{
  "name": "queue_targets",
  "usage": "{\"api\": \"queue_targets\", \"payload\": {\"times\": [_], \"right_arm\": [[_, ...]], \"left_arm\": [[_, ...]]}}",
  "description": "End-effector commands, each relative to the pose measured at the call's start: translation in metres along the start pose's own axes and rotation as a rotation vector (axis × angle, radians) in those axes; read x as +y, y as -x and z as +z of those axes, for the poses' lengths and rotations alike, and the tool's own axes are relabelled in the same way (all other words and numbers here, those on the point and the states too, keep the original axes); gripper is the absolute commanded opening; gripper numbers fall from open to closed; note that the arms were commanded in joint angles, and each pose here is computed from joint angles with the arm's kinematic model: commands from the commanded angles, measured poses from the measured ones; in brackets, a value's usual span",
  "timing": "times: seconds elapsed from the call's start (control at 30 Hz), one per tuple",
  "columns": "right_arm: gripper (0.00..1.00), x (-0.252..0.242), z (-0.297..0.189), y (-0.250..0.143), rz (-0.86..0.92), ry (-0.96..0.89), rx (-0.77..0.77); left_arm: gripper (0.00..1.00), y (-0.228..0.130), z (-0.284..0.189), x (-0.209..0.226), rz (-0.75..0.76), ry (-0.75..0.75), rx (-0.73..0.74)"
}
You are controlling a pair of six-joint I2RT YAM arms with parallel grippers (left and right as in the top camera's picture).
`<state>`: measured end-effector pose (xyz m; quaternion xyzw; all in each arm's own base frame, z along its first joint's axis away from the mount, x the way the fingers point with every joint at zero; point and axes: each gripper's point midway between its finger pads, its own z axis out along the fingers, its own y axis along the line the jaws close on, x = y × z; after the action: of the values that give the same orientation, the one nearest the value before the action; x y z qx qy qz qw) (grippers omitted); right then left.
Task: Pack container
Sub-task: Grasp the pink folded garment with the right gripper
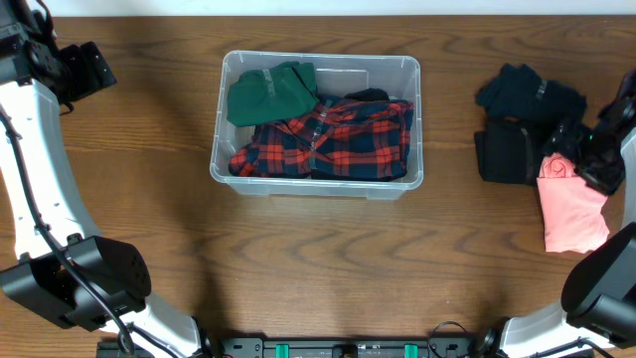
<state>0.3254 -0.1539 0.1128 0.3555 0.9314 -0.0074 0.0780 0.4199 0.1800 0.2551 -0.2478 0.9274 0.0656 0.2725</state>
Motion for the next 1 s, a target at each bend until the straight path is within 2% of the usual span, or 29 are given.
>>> {"api": "queue_targets", "payload": {"times": [0.0,0.23,0.57,0.7,0.97], "right_arm": [[0.91,-0.019,0.009,-0.008,0.033,-0.082,0.029],[0.94,-0.022,0.027,-0.022,-0.138,-0.177,0.04],[0.98,-0.015,0.01,-0.016,-0.388,-0.479,-0.055],[0.98,-0.022,0.006,-0.017,-0.423,-0.569,-0.057],[0.96,-0.027,0.028,-0.026,-0.461,-0.606,0.041]], "left_arm": [[0.98,0.0,0.002,0.0,-0.01,0.002,0.003],[0.98,0.0,0.002,0.0,-0.01,0.003,0.003],[0.98,0.0,0.002,0.0,-0.01,0.003,0.003],[0.98,0.0,0.002,0.0,-0.01,0.002,0.003],[0.98,0.0,0.002,0.0,-0.01,0.002,0.003]]}}
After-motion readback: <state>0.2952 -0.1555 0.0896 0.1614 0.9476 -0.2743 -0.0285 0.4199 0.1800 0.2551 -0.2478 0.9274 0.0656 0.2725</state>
